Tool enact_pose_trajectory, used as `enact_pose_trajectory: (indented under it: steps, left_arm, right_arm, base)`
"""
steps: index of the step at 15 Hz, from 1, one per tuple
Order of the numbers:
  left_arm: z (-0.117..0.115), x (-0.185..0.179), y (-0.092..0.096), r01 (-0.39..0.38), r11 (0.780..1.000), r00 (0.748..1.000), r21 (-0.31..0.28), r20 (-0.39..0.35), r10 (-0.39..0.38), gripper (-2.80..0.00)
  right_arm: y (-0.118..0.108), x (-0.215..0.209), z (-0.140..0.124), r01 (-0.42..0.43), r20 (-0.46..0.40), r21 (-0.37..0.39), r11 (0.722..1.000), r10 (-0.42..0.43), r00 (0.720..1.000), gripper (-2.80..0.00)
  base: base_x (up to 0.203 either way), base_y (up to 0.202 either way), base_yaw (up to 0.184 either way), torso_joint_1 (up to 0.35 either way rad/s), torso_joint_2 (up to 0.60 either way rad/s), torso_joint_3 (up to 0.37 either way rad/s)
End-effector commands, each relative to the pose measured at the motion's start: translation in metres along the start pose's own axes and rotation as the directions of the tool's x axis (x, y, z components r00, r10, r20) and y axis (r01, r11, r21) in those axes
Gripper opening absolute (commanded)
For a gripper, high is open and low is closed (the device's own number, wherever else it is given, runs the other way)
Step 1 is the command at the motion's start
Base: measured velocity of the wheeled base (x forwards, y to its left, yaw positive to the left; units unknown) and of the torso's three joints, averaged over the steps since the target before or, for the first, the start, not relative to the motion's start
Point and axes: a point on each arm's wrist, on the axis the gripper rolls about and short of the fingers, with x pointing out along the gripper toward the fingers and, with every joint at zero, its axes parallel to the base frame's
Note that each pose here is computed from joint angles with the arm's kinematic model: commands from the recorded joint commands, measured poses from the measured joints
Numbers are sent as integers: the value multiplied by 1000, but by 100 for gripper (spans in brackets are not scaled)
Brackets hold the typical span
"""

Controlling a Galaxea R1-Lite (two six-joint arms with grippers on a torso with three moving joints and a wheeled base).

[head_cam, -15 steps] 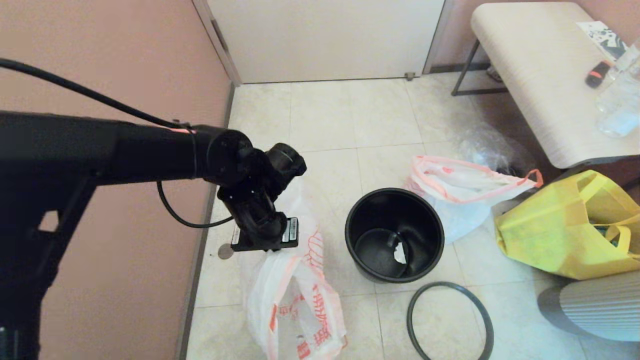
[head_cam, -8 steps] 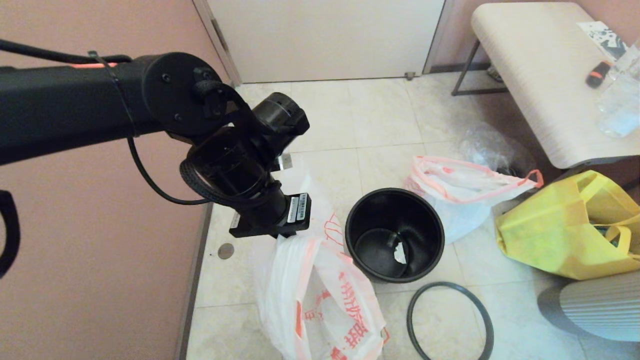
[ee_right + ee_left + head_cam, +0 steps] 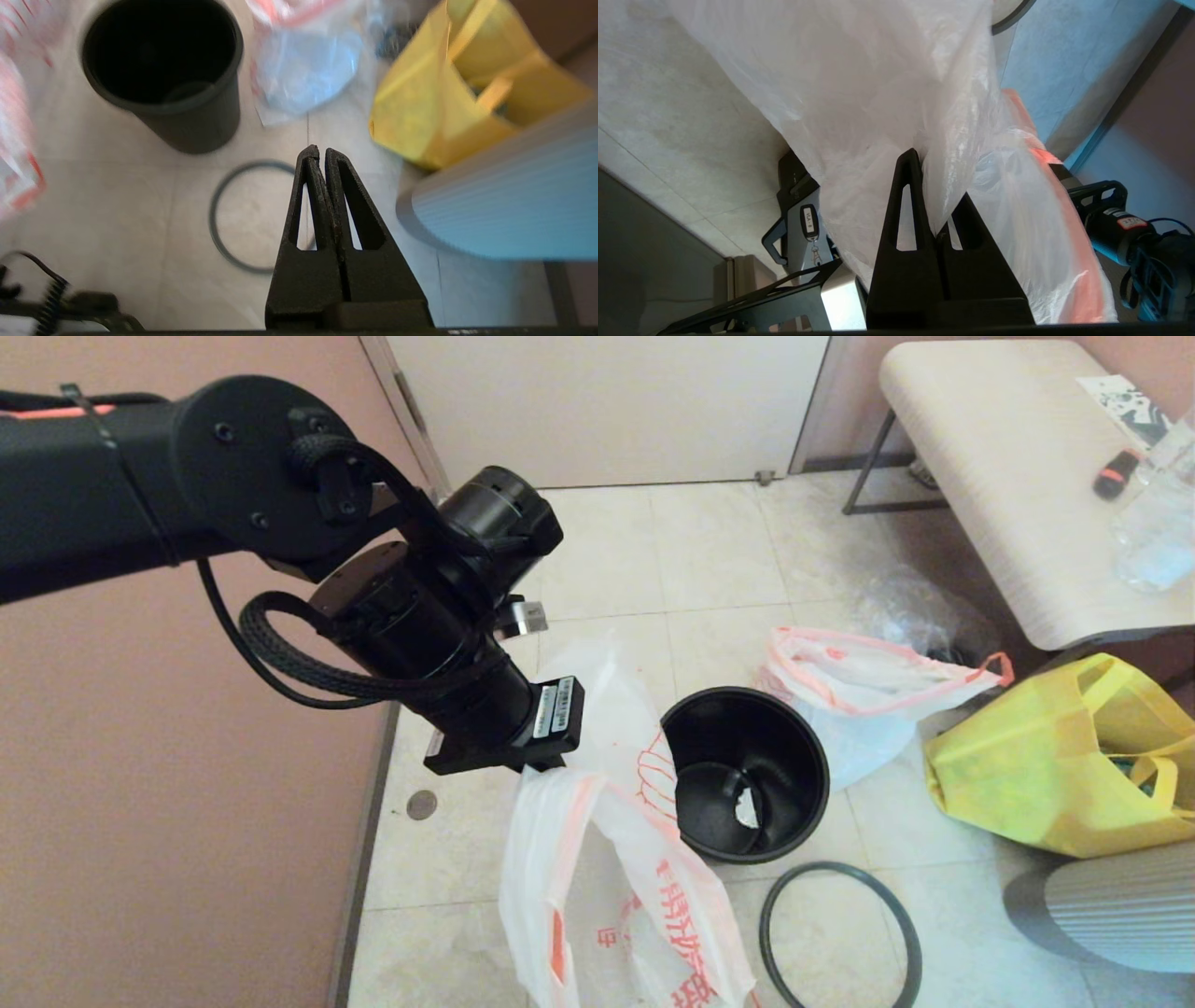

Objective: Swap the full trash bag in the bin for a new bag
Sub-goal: Put the new garbage bag on the trash can

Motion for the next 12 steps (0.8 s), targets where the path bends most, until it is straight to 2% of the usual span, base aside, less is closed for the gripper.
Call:
enact_pose_trajectory:
  steps: [1, 3, 6, 8, 10, 11, 12]
  left_arm:
    - [-2, -3, -1, 3, 1000, 1000, 1, 1, -3, -280]
    - [-5, -2, -5, 7, 1000, 1000, 12, -9, -7, -280]
    - [-12, -2, -11, 12, 999, 1000, 31, -26, -11, -280]
    - [-13, 0, -13, 12, 1000, 999, 27, -32, -11, -280]
    - [-13, 0, -15, 13, 999, 999, 33, -29, -12, -280]
    - [-13, 0, -15, 13, 999, 999, 33, -30, -12, -280]
    - [-13, 0, -15, 14, 999, 1000, 33, -29, -13, -280]
  right_arm:
    - [-4, 19, 35, -50, -99, 21, 999, 51, 994, -280]
    - [-7, 48, 65, -134, -177, 62, 989, 143, 974, -280]
    - [-5, 102, 102, -310, -249, 128, 942, 333, 909, -280]
    - [8, 139, 116, -445, -292, 161, 881, 473, 831, -280]
    - [37, 169, 120, -568, -343, 185, 802, 595, 727, -280]
    - [54, 182, 120, -607, -365, 207, 767, 636, 680, -280]
    - [69, 191, 121, -632, -369, 225, 742, 665, 649, -280]
  base:
    - [0, 0, 0, 0, 0, 0]
    - [0, 0, 0, 0, 0, 0]
    - [0, 0, 0, 0, 0, 0]
    - [0, 0, 0, 0, 0, 0]
    - [0, 0, 0, 0, 0, 0]
    - [0, 0, 0, 0, 0, 0]
    - [0, 0, 0, 0, 0, 0]
